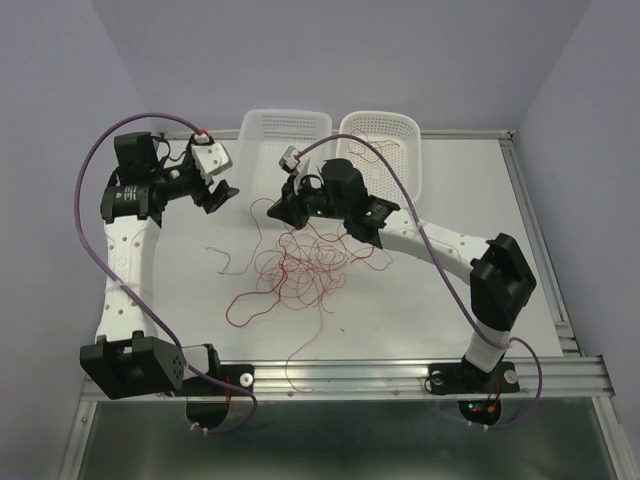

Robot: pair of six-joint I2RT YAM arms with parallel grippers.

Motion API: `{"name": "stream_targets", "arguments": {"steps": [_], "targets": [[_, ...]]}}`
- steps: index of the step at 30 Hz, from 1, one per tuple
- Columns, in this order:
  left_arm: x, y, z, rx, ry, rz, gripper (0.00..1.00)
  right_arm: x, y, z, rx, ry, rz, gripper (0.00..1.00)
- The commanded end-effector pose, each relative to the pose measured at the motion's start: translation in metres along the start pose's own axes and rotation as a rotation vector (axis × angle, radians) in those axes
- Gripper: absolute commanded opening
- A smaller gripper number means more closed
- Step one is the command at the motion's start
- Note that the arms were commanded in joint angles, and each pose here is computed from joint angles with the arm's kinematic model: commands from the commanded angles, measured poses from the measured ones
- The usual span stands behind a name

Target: Untangle the cables

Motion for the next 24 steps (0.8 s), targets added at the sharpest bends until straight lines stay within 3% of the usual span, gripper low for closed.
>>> {"name": "stream_targets", "arguments": {"steps": [1, 7, 10, 14, 15, 18, 19, 20, 23, 24], "targets": [[-0.036, 0.013, 0.005, 0.003, 0.03, 0.217, 0.8, 0.012, -0.007, -0.048, -0.089, -0.06, -0.054, 0.01], [-0.045, 0.03, 0.004, 0.018, 0.021, 0.251, 0.8, 0.016, -0.004, -0.05, -0.088, -0.067, -0.083, 0.01], [-0.056, 0.043, -0.002, 0.016, 0.032, 0.284, 0.7, 0.019, -0.002, -0.05, -0.085, -0.072, -0.083, 0.0], [-0.06, 0.048, -0.004, 0.022, 0.034, 0.303, 0.32, 0.018, -0.001, -0.049, -0.081, -0.076, -0.078, 0.01], [-0.059, 0.049, -0.005, 0.024, 0.033, 0.3, 0.04, 0.016, -0.001, -0.048, -0.079, -0.076, -0.073, 0.0], [-0.058, 0.049, -0.004, 0.031, 0.034, 0.288, 0.0, 0.015, -0.002, -0.045, -0.073, -0.077, -0.063, 0.03], [-0.059, 0.047, -0.004, 0.032, 0.036, 0.284, 0.0, 0.016, -0.002, -0.043, -0.068, -0.077, -0.061, 0.08], [-0.058, 0.047, -0.006, 0.024, 0.044, 0.278, 0.0, 0.015, -0.003, -0.039, -0.06, -0.076, -0.054, 0.31], [-0.053, 0.04, -0.017, -0.005, 0.06, 0.205, 0.0, 0.014, -0.003, -0.025, -0.034, -0.078, -0.048, 0.51], [-0.051, 0.037, -0.021, -0.016, 0.055, 0.179, 0.0, 0.014, -0.004, -0.024, -0.031, -0.076, -0.047, 0.52]]}}
Point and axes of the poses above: each gripper's point midway between its finger pads, its own y axis out along the fingers, its own x axis along the line the jaws close on, z = x × y, the point moved 4 cm from there along -y, back along the fingers, and after that the axes turned 6 degrees about -y, right-handed, at the moved point
